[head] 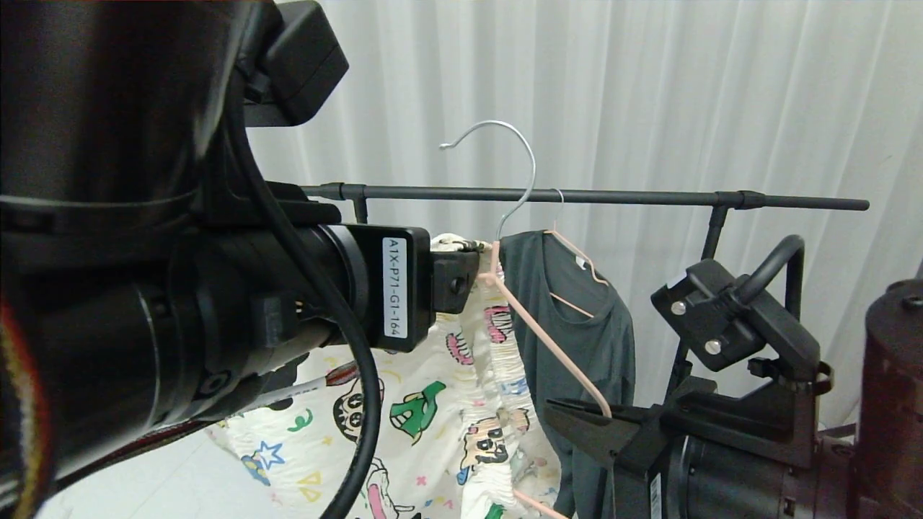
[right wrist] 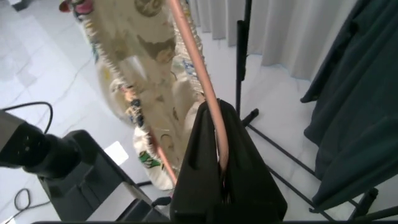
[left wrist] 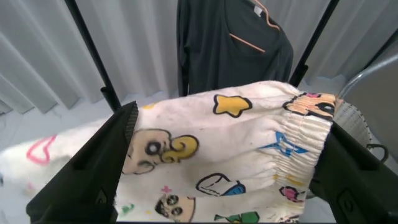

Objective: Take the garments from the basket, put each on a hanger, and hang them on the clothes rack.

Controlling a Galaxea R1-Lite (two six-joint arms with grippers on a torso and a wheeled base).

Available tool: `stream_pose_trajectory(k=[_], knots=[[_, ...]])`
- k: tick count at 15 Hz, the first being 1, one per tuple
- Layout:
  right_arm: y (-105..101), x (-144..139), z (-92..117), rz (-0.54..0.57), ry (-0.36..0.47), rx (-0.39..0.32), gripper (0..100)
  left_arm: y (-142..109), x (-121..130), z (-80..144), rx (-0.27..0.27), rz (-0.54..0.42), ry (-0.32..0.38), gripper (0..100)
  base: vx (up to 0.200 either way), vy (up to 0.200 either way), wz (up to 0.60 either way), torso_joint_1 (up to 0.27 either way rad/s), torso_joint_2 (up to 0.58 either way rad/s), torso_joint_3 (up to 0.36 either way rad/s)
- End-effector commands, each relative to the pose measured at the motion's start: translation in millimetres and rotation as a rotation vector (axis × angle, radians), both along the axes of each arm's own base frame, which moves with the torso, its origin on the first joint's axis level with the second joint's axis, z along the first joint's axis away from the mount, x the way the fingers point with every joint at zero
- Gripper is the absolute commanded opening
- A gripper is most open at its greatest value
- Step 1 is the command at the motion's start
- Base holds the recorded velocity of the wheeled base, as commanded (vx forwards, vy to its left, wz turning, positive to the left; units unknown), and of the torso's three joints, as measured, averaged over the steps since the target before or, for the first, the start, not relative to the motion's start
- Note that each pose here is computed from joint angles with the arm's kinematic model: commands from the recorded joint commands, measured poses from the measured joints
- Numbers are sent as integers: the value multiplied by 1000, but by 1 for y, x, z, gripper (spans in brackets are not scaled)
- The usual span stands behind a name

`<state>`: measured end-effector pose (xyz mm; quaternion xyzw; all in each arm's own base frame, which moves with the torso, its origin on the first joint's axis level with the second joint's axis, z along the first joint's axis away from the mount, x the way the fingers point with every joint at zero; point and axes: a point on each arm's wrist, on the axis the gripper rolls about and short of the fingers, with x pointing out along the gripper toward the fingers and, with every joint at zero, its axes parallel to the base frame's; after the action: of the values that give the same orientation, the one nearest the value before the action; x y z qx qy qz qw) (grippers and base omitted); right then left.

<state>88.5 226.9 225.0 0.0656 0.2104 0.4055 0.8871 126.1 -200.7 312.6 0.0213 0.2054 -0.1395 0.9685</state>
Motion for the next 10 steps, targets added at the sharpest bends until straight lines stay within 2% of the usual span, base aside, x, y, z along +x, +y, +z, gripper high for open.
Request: stream_pose_trajectory(k=[1,5,8,10], knots=[[-4,0,3,-10,-6,12,0,4,-2,3,-12,1,-7,100,0,0,0,0,0,0],[-7,4,5,-47,-19,26,0,10,-6,8,-32,-1,-17,100,0,0,0,0,0,0],[-8,5,6,-60,-23,27,0,6,-9,7,-27,-24,-15,100,0,0,0,0,0,0],[-9,9,9,-87,-38,57,0,4,-11,5,-19,-36,-12,100,0,0,0,0,0,0]])
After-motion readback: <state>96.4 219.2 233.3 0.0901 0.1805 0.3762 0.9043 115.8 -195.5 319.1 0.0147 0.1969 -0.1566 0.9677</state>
